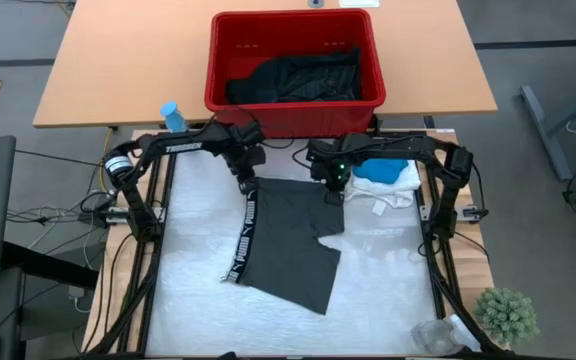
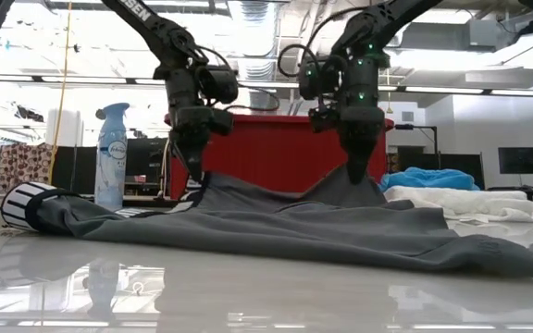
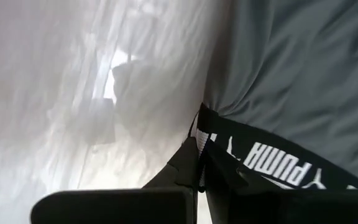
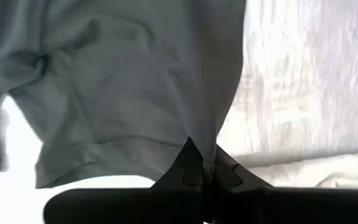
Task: Fold laundry
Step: Fold the gray boxers
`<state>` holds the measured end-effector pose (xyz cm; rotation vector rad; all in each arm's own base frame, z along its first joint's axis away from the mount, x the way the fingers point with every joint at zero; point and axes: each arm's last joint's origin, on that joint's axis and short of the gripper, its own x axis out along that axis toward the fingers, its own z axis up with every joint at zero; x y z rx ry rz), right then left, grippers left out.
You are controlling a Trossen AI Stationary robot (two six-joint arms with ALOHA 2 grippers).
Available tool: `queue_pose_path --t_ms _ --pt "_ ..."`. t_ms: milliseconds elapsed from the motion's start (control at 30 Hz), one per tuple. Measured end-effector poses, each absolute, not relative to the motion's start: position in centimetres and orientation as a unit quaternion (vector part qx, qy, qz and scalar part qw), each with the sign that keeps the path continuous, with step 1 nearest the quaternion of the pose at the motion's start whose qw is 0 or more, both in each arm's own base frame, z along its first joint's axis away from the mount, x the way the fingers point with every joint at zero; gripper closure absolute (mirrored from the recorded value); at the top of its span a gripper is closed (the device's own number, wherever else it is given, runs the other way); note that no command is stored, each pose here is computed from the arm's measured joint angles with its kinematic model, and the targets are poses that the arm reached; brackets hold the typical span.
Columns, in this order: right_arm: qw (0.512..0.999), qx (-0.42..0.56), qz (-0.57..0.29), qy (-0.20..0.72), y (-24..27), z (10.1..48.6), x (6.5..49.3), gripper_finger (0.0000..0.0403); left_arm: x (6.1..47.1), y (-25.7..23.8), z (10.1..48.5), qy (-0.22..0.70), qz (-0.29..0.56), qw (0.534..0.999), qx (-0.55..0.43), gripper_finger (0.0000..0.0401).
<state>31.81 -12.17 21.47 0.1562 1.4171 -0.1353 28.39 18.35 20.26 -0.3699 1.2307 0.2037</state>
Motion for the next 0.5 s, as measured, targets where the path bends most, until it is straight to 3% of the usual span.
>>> queue_pose_path --t_ms 500 --pt "0.804 0.104 -0.082 0.580 -5.5 28.5 31.0 0.0386 26.9 17.1 23.9 0.544 0.087 0.817 -0.171 0.0401"
